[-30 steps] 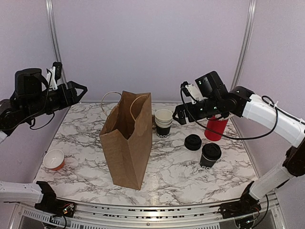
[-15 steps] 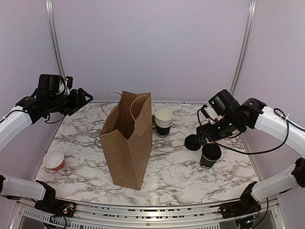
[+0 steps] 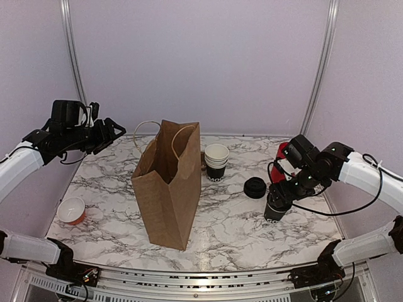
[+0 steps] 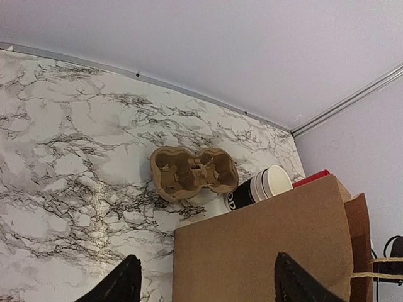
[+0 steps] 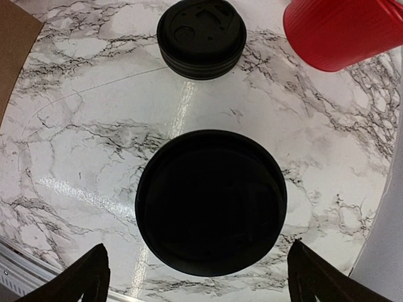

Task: Pack the takeout coffee

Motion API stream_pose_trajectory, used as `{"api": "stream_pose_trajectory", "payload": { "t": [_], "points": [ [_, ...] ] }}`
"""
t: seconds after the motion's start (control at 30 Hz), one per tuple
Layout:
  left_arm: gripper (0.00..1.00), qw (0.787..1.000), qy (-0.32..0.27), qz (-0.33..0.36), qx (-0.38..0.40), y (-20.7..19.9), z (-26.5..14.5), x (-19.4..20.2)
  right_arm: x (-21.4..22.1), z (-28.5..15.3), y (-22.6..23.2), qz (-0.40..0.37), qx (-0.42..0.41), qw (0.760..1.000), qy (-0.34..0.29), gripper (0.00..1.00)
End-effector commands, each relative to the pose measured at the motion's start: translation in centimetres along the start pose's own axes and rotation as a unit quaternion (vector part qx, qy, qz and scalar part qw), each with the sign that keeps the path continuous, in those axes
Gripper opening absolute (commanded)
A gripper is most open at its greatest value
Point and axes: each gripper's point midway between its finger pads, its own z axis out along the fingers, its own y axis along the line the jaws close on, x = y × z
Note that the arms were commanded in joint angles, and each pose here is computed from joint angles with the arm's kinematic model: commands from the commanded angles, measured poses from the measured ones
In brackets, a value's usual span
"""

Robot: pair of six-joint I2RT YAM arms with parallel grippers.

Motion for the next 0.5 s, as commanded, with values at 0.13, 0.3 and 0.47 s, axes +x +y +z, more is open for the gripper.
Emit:
{"api": "stream_pose_trajectory", "payload": {
  "t": [0.13,0.3,0.47],
  "points": [
    [0.72,1.000,-0.008,0.006,0.023,-0.7,-0.7,-0.2,-0.8,0.5,-0.7,-0.003,0.015,1.000,-0.003,0.92],
    [0.73,1.000,-0.007,0.006,0.023,-0.6,-0.8,0.0,-1.4,0.9,-1.0,-0.006,0.020,1.000,-0.003,0.91],
    [0.73,1.000,-0.009,0.005,0.024,-0.5,-1.0,0.1,-1.5,1.4,-1.5,0.001,0.019,1.000,0.000,0.89]
  ]
}}
